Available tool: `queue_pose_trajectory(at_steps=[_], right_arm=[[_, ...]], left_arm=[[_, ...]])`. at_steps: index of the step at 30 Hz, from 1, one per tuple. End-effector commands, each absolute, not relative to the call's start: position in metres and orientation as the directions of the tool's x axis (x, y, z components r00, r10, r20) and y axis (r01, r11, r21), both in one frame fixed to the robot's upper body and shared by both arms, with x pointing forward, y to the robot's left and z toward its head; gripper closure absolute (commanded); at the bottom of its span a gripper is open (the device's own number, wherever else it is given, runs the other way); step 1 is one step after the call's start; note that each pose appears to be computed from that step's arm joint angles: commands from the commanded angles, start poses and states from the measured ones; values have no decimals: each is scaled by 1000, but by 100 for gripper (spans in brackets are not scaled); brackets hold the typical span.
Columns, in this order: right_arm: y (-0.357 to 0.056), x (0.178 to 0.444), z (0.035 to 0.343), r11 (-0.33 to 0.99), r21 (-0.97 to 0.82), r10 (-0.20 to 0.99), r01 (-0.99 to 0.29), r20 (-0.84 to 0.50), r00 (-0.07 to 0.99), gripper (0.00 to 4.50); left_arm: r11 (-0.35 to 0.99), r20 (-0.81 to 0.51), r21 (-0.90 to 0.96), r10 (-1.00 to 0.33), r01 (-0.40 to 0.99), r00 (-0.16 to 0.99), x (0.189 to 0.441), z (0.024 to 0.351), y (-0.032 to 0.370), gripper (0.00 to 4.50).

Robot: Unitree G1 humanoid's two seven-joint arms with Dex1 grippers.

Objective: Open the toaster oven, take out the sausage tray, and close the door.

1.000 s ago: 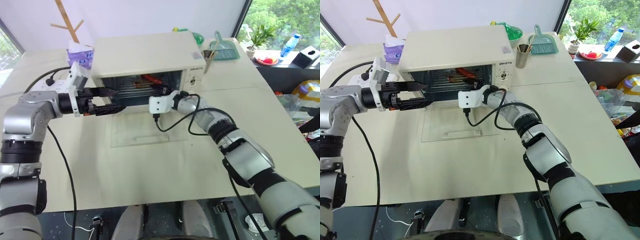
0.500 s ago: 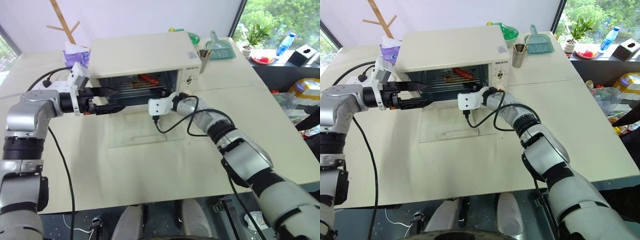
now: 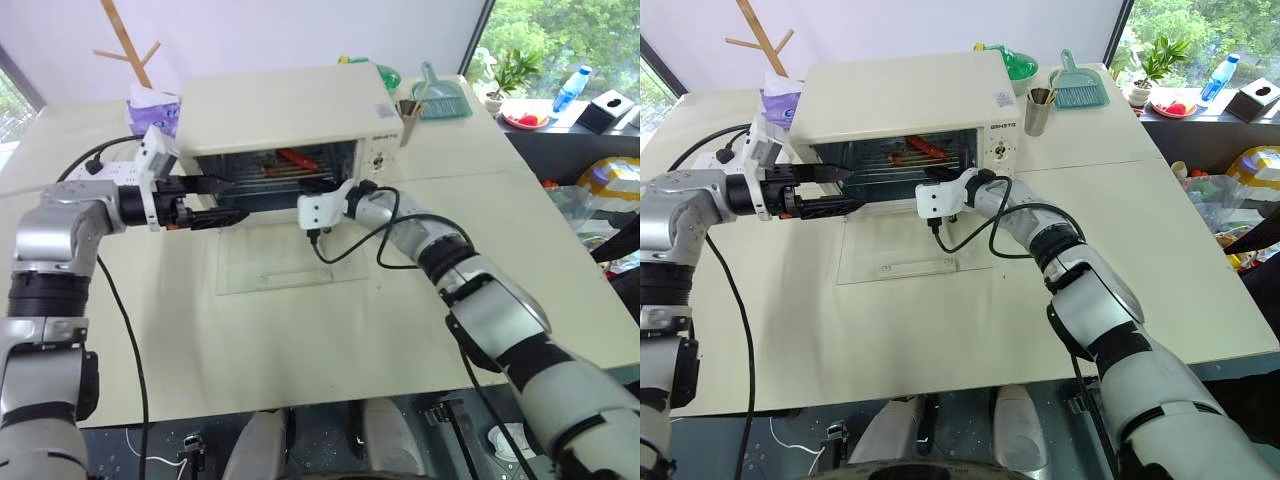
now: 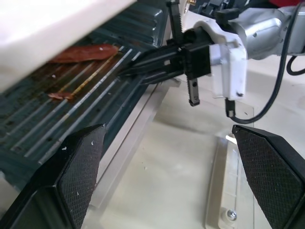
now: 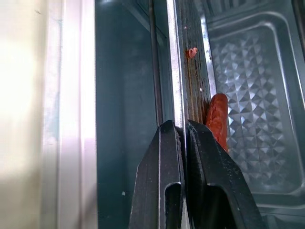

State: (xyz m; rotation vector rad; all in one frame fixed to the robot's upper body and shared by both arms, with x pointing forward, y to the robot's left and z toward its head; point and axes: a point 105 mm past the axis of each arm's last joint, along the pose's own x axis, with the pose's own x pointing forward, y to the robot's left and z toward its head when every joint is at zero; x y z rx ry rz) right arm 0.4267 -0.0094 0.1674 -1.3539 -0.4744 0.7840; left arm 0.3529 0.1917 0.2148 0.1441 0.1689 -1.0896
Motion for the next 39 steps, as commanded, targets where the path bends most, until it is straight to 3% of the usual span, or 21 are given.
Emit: queue_pose_trajectory(at_steps=[1,12,15,20,39], right_arm=[[-3,413,183,57,-980,783,-189,-73,618,447],[-15,387,177,69,-971,786,-228,-87,611,447],[-14,389,179,79,-972,780,-223,-79,621,346],[-10,391,181,63,-977,778,-204,-79,623,97],[25,403,177,-44,-983,779,-179,-146,609,97]], left_arm=[[445,-178,84,-874,892,452,355,230,190,0],[439,-175,91,-877,894,448,358,231,190,0],[439,-172,92,-877,894,448,359,233,191,0],[438,-168,95,-878,894,448,360,236,191,0],[447,-159,101,-875,889,458,359,240,192,0]])
